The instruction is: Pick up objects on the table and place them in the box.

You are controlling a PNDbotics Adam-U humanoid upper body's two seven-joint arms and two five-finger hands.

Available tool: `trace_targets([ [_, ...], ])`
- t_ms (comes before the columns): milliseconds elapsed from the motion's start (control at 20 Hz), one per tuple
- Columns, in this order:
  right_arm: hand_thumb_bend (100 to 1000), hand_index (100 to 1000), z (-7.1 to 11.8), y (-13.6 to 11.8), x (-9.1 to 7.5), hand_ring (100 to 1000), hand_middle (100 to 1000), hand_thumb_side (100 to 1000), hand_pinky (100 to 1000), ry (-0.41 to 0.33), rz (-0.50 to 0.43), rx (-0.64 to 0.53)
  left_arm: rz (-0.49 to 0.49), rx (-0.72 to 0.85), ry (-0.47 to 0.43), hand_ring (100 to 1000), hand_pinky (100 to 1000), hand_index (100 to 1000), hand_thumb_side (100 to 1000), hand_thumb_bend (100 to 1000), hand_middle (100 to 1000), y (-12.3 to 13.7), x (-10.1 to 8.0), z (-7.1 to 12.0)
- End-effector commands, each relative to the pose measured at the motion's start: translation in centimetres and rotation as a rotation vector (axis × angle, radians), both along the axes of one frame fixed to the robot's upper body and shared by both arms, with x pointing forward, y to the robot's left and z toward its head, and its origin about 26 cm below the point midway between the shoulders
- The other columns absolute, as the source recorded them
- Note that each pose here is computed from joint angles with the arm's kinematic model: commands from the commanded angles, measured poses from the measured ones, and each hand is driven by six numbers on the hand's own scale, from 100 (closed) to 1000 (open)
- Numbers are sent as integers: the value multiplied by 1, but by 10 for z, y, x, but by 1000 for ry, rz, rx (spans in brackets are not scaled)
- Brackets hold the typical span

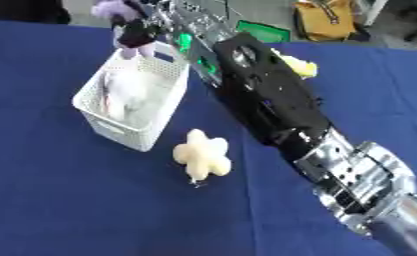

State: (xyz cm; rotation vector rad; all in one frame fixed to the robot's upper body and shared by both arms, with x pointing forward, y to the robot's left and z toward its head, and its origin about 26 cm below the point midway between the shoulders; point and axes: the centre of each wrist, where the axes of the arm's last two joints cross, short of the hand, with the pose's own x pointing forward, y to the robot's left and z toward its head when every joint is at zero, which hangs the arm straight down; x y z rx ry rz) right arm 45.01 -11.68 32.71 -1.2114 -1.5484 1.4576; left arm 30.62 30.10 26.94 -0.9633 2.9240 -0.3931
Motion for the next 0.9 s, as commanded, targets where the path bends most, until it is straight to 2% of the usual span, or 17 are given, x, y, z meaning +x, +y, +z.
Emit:
trace_targets([
  [50, 100, 456, 9, -2, 0, 805, 356, 667, 871, -5, 14, -2, -15, 7, -48, 745, 728, 760, 615, 100, 779, -1, -3, 8],
  [100, 100, 456, 9, -2, 0, 805, 356, 667, 871, 2, 15, -7, -15, 6, -48, 745, 728, 760, 615, 100, 779, -1, -3, 7],
  [150, 163, 518, 8, -2, 0, 827, 391, 724, 877, 12, 17, -15, -14, 5, -48, 745, 728, 759, 614, 100, 779, -1, -3, 7],
  [400, 265, 576, 7, -4, 1, 856, 454, 789, 886, 75, 41, -65, -11, 2, -46, 745, 728, 760, 613, 100, 779, 0, -3, 6],
  [650, 299, 592, 5, -5, 1, 871, 490, 800, 892, 124, 51, -98, -7, -2, -43, 745, 728, 759, 613, 100, 779, 0, -3, 5],
  [850, 368, 642, 7, -5, 0, 903, 615, 838, 902, 139, 61, -118, -5, -2, -41, 745, 728, 759, 613, 100, 779, 1, -3, 4],
  [900, 431, 742, 8, -5, 0, 935, 707, 874, 912, 144, 66, -121, -5, -3, -41, 745, 728, 759, 612, 100, 779, 1, -3, 4],
])
